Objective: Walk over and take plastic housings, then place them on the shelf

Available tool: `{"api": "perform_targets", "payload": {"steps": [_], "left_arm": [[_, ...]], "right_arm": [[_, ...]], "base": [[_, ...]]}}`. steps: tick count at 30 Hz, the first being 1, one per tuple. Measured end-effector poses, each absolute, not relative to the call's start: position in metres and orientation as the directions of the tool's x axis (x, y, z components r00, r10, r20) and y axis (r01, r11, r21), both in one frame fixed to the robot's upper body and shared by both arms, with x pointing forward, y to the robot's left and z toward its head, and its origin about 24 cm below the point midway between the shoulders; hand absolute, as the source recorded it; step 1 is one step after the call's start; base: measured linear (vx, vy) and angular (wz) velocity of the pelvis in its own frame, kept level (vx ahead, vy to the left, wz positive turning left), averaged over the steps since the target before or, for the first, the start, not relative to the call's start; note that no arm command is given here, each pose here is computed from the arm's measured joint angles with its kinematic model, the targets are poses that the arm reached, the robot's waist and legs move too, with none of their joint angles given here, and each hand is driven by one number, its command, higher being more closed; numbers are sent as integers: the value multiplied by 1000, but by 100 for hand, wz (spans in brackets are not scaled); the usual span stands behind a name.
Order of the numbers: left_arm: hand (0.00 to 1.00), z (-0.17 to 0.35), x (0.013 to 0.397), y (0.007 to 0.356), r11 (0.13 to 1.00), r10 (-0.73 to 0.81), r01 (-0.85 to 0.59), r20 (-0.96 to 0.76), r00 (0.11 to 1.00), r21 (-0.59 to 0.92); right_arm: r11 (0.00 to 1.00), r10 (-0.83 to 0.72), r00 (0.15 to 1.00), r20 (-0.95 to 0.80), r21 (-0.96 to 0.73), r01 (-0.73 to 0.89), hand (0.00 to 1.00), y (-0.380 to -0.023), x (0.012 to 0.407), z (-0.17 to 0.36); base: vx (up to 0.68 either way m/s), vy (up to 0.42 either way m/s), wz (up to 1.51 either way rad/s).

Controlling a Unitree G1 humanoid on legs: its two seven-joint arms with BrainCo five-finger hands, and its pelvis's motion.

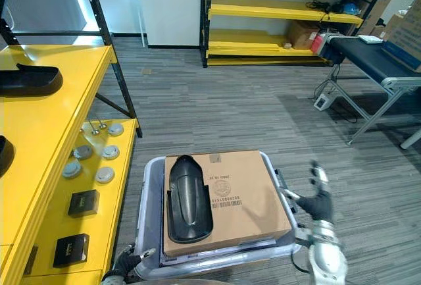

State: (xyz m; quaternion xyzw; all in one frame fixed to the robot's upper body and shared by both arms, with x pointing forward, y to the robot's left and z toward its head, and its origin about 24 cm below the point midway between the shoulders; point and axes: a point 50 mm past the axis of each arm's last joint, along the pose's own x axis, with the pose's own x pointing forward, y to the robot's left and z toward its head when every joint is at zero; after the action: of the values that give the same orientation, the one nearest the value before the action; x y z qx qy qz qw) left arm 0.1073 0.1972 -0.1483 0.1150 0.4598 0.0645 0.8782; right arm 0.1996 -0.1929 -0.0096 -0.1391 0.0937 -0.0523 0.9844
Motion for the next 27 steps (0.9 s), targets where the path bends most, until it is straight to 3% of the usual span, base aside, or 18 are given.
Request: {"api": "perform_targets", "payload": {"steps": [9,27], "left_arm": [[0,-147,112,192,964,202,23,-785,586,265],[0,-139,127,191,951,250,-23,-725,642,308]], "right_arm": [[900,-127,891,-437,-429,-82,0,-165,200,-67],[859,-147,872,-467,-498,-122,0,-134,245,-72]], "base": [[-112,-64,20],[-9,-9,20]]}}
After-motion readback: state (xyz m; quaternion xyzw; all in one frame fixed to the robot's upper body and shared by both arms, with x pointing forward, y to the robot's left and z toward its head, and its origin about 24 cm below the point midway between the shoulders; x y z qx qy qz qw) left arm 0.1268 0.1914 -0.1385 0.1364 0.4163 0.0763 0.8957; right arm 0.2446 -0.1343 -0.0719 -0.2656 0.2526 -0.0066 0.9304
